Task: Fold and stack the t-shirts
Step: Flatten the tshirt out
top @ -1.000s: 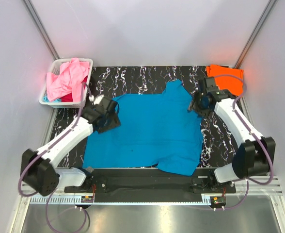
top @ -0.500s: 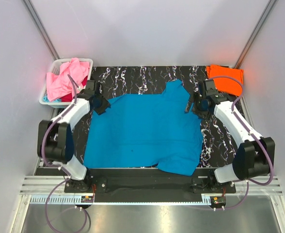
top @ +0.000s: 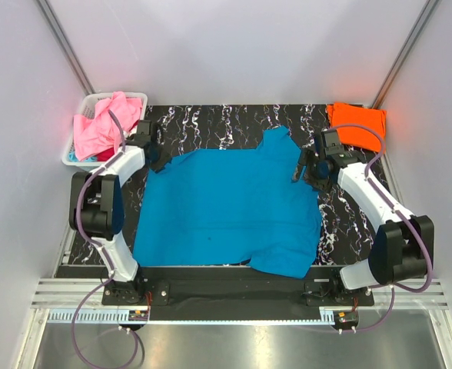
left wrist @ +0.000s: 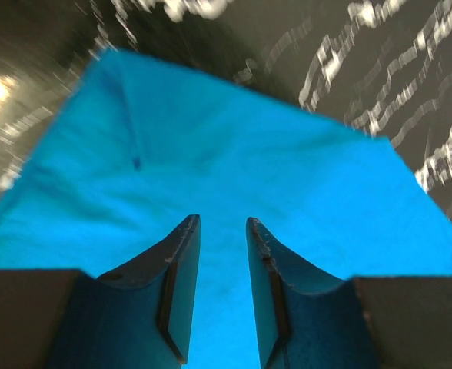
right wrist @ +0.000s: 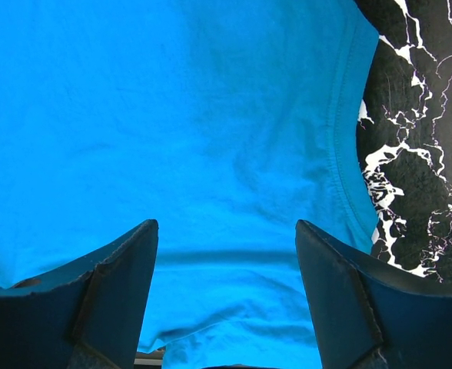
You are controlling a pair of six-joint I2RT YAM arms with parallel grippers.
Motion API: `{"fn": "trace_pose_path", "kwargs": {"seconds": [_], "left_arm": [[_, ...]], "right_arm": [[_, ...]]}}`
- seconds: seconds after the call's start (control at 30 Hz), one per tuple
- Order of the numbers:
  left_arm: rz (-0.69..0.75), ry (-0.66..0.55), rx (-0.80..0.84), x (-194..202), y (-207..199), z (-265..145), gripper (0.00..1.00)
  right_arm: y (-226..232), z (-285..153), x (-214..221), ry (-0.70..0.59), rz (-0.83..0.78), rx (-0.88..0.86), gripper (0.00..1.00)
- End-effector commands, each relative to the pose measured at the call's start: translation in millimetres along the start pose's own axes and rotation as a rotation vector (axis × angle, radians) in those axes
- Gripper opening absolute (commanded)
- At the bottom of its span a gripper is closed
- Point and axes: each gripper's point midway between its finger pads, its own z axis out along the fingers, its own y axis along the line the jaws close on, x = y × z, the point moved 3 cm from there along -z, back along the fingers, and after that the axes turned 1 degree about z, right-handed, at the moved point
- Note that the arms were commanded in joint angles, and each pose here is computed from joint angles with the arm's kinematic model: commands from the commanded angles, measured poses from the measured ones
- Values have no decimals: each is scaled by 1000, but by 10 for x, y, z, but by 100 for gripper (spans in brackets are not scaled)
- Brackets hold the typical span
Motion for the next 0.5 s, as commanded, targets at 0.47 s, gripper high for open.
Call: {"fn": "trace_pose_path", "kwargs": {"seconds": [0.47], "left_arm": [[48, -72, -232, -211, 266, 255, 50]], "right_arm": [[61, 138, 18, 19, 1, -39, 78]]}}
